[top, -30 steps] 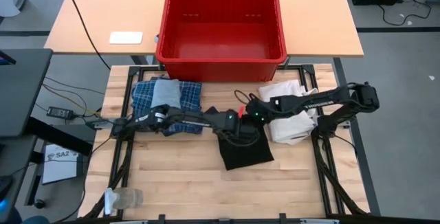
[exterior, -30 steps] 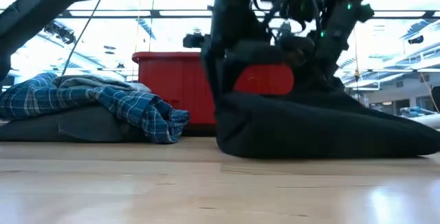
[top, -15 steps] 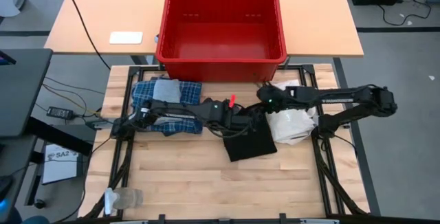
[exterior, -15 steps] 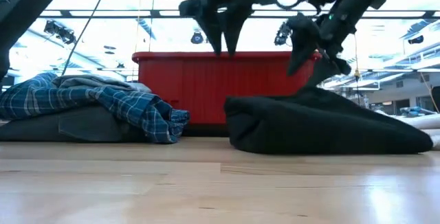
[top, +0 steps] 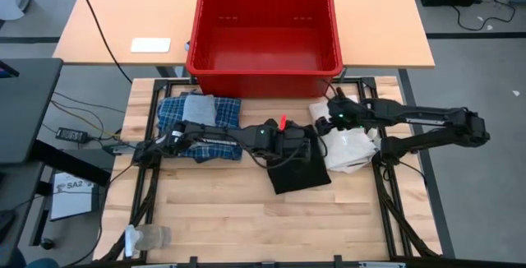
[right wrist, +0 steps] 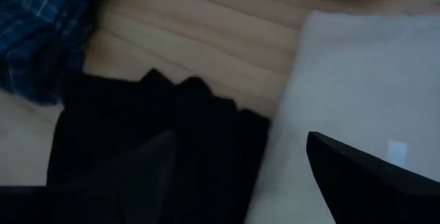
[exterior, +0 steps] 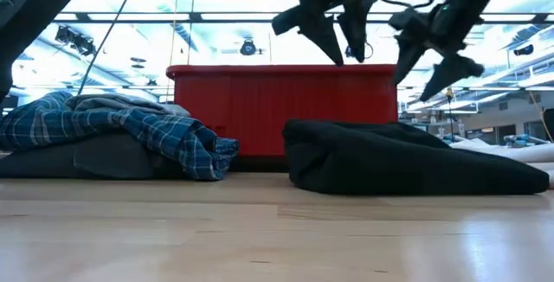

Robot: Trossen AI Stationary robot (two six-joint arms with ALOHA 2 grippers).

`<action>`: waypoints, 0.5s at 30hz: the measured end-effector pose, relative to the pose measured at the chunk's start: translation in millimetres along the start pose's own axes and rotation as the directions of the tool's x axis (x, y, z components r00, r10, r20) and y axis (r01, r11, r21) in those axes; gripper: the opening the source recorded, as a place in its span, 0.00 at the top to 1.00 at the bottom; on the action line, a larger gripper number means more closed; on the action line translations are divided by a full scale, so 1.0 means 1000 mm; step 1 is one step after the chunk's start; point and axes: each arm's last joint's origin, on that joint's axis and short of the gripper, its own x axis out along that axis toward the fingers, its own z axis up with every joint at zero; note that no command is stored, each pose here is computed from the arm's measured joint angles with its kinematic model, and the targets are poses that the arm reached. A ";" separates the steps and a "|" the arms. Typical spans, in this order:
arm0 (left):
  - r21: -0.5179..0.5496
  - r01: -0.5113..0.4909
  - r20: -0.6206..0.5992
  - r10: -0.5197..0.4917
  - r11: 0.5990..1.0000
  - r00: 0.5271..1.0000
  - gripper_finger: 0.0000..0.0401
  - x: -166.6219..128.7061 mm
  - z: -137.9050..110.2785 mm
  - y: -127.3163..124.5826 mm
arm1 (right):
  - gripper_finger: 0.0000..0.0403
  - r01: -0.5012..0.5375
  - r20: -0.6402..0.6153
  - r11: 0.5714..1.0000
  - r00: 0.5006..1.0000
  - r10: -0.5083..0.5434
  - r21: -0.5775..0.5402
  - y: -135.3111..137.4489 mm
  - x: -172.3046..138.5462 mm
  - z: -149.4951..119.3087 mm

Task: Fold Laundry from Bin
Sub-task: Stack the black shirt on top of the gray shirt

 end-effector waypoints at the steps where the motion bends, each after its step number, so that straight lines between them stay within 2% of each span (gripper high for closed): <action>1: -0.002 0.016 0.003 -0.016 1.000 1.000 0.61 0.001 0.001 -0.001 | 0.17 -0.003 -0.008 1.000 1.000 0.003 -0.002 -0.003 -0.004 -0.001; 5: 0.042 0.180 0.040 -0.181 0.983 0.983 0.64 -0.006 0.008 -0.013 | 0.21 -0.069 -0.026 0.998 0.997 0.069 -0.013 -0.004 -0.018 -0.006; 8: 0.103 0.247 0.129 -0.260 0.963 0.957 0.66 -0.025 0.019 -0.017 | 0.23 -0.111 -0.001 0.994 0.994 0.111 -0.009 -0.004 -0.028 -0.009; 13: 0.214 0.226 0.243 -0.276 0.950 0.930 0.66 -0.065 0.025 -0.016 | 0.26 -0.173 0.041 0.985 0.984 0.174 -0.024 -0.003 -0.041 -0.013; 15: 0.187 0.231 0.252 -0.274 0.955 0.928 0.66 -0.083 0.026 -0.009 | 0.26 -0.200 0.039 0.979 0.979 0.202 -0.038 -0.001 -0.045 -0.016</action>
